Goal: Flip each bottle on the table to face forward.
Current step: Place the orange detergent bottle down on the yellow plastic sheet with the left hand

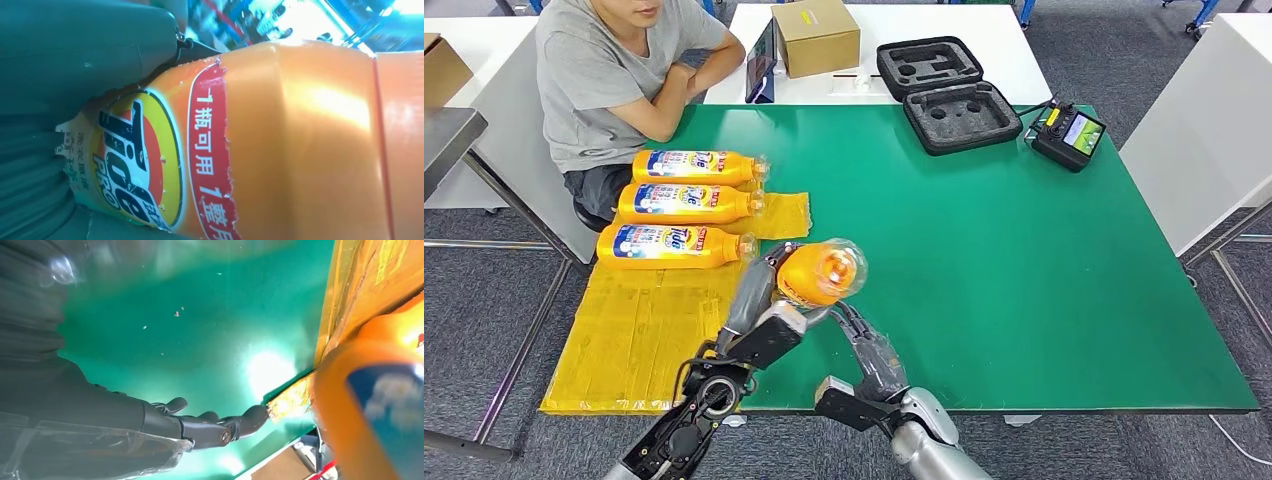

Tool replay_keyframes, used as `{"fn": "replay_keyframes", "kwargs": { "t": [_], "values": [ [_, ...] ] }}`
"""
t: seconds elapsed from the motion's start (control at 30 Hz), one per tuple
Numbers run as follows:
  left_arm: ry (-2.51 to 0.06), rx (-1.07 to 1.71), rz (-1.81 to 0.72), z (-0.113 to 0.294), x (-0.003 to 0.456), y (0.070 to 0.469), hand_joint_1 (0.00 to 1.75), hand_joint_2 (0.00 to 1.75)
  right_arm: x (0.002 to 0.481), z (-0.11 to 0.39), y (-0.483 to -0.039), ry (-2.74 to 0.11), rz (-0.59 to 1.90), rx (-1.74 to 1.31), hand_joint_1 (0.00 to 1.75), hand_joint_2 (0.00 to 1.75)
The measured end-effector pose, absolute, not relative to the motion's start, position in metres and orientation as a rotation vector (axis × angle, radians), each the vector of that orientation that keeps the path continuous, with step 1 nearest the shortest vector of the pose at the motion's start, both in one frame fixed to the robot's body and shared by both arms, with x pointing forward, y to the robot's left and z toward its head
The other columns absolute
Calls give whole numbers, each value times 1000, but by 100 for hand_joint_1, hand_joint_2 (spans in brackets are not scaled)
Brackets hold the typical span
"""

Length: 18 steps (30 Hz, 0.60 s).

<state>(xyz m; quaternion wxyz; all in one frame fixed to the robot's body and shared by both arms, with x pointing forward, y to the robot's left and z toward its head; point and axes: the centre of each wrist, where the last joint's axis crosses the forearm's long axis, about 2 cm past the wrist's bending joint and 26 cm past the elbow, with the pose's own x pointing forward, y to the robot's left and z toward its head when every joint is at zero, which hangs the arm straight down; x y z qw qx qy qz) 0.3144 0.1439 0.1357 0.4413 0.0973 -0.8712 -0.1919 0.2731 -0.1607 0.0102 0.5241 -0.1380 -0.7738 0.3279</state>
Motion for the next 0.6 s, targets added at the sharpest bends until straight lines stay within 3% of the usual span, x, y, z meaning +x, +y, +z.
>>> {"fn": "replay_keyframes", "kwargs": {
  "t": [0.17,0.6],
  "values": [
    [-2007,452,-751,125,332,179,175,175,270,8,-162,-1844,768,-318,0,175],
    [-1825,594,-906,110,358,249,175,175,269,8,-164,-1840,723,-306,0,175]
  ]
}}
